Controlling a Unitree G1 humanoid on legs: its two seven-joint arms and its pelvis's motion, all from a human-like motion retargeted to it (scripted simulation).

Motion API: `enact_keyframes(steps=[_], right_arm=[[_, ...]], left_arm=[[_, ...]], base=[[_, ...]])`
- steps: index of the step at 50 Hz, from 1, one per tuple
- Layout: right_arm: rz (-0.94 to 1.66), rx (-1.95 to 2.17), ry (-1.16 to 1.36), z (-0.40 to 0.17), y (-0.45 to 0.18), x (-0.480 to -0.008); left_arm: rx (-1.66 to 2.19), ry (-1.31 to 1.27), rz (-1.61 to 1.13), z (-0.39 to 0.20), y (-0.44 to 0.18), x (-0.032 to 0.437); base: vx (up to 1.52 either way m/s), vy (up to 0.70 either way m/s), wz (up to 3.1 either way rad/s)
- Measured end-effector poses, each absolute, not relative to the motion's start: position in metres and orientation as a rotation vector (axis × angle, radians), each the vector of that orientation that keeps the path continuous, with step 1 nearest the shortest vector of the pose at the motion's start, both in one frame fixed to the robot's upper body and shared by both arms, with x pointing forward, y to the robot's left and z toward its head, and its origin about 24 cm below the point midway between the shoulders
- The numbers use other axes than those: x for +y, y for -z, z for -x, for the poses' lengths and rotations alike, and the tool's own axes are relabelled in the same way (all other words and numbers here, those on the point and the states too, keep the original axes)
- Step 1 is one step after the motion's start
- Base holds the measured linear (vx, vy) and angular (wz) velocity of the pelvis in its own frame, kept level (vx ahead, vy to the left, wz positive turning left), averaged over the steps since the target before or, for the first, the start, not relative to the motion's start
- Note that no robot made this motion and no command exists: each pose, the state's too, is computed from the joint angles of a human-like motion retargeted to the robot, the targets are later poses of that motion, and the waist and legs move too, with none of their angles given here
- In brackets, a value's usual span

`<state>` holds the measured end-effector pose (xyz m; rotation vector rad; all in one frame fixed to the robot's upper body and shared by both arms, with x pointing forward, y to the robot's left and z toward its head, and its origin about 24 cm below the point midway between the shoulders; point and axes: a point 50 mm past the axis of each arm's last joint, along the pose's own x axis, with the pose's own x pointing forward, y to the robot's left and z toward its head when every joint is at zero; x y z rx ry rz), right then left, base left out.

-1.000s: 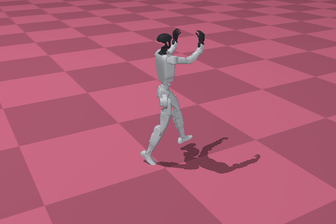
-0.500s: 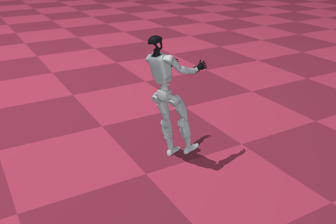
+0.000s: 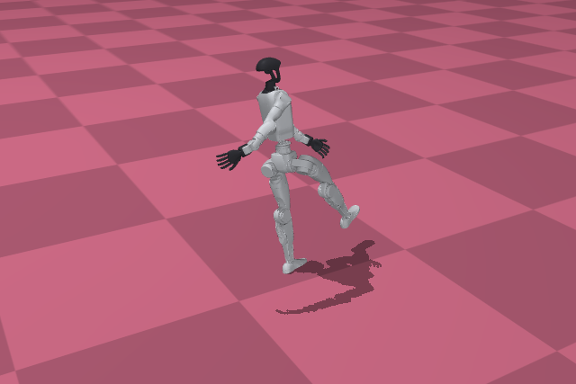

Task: Kungfu

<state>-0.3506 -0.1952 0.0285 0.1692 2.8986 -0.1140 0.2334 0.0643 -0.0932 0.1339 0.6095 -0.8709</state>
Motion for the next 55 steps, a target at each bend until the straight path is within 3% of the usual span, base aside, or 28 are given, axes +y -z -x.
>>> enact_keyframes(steps=[5,12,21,29,35,42,46,48,50,55], right_arm=[[-0.274,2.656,0.201,0.316,0.023,-0.191],[0.062,2.144,-0.001,0.219,0.110,-0.217],[0.311,1.573,0.100,0.119,0.149,-0.232],[0.425,0.876,0.245,0.029,0.103,-0.262],[0.310,0.178,0.292,-0.080,0.025,-0.253],[0.329,-0.375,0.380,-0.244,-0.060,-0.248],[0.405,-0.386,0.326,-0.323,-0.096,-0.278],[0.386,-0.174,0.350,-0.344,-0.083,-0.286],[0.283,0.135,0.423,-0.346,-0.056,-0.294],[0.049,0.157,0.535,-0.329,-0.070,-0.345]], left_arm=[[0.667,0.829,-0.030,-0.213,0.106,0.065],[0.642,0.933,0.000,-0.209,0.102,0.052],[0.239,0.984,-0.013,-0.261,0.041,0.036],[-0.487,0.926,-0.189,-0.318,-0.106,0.054],[-0.959,0.775,-0.271,-0.314,-0.227,0.078],[-1.442,0.311,-0.685,-0.321,-0.354,0.097],[-1.268,0.087,-0.777,-0.361,-0.378,0.096],[-1.117,0.167,-0.726,-0.371,-0.382,0.103],[-1.108,0.230,-0.688,-0.367,-0.390,0.110],[-1.322,0.006,-0.539,-0.349,-0.406,0.089]], base=[[0.18,-0.12,-0.71],[0.17,0.02,-0.24],[0.34,-0.09,0.22],[0.52,-0.21,0.76],[0.66,-0.32,1.01],[0.59,-0.45,1.41],[0.64,-0.54,0.37],[0.26,-0.30,0.89],[0.27,-0.46,1.75],[-0.02,-0.43,2.07]])
